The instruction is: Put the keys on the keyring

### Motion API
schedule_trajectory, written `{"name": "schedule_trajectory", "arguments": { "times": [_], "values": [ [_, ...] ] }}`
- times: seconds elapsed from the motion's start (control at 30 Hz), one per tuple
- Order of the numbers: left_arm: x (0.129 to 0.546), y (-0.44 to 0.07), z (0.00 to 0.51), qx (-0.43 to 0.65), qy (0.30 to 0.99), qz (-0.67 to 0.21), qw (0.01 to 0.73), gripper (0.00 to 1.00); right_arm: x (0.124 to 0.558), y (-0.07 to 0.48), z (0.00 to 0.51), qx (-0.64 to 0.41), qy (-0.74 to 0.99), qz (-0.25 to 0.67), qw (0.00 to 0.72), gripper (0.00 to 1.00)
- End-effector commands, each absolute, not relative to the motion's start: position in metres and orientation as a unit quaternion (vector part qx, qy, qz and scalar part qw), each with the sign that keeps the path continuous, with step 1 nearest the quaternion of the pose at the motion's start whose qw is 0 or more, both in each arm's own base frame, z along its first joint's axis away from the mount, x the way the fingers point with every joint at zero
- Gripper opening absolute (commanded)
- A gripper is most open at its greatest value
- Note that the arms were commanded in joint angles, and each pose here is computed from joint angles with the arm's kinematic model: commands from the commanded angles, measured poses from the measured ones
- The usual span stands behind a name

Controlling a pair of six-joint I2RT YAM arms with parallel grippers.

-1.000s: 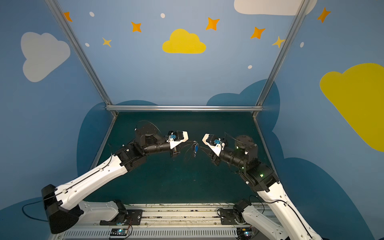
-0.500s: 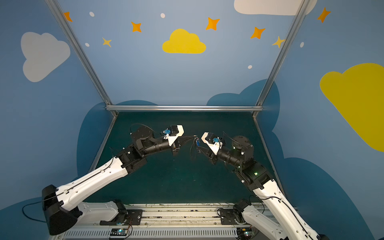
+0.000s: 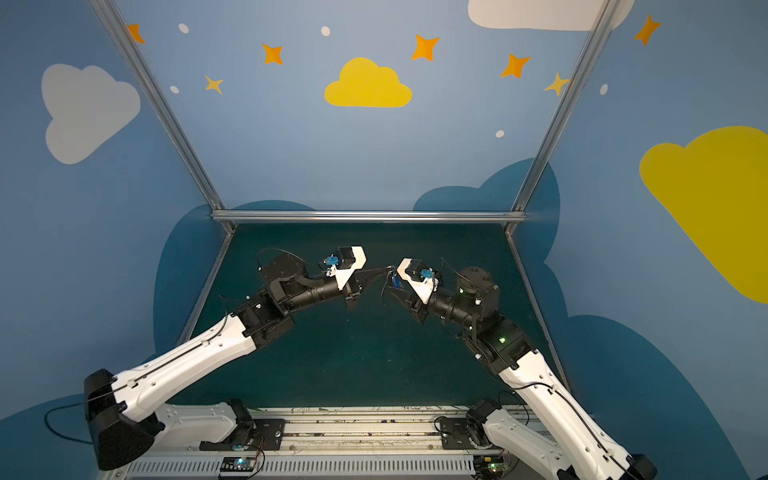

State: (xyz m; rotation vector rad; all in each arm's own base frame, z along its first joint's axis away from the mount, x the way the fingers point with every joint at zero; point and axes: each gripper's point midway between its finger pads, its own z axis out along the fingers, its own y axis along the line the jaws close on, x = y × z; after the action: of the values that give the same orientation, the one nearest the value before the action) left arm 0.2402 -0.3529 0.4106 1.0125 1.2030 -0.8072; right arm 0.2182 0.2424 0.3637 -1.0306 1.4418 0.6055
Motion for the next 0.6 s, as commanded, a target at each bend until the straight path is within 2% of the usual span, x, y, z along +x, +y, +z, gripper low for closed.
{"name": "schedule_trajectory", "arguments": {
  "times": [0.0, 0.33, 0.43, 0.57],
  "values": [
    [0.237, -0.351, 0.428, 0.434, 0.507, -0.357, 0.654, 0.03, 0.223, 0.243, 0.366, -0.445, 0.617, 0.246, 0.6, 0.34],
    [0.244, -0.349, 0.422, 0.44, 0.52, -0.328, 0.655, 0.03, 0.219, 0.233, 0.365, -0.456, 0.615, 0.21, 0.609, 0.09],
    [0.245, -0.348, 0.419, 0.446, 0.523, -0.32, 0.652, 0.03, 0.219, 0.229, 0.365, -0.46, 0.617, 0.197, 0.608, 0.04],
    [0.244, -0.348, 0.415, 0.454, 0.526, -0.314, 0.647, 0.03, 0.22, 0.225, 0.364, -0.464, 0.62, 0.178, 0.607, 0.03]
  ]
}}
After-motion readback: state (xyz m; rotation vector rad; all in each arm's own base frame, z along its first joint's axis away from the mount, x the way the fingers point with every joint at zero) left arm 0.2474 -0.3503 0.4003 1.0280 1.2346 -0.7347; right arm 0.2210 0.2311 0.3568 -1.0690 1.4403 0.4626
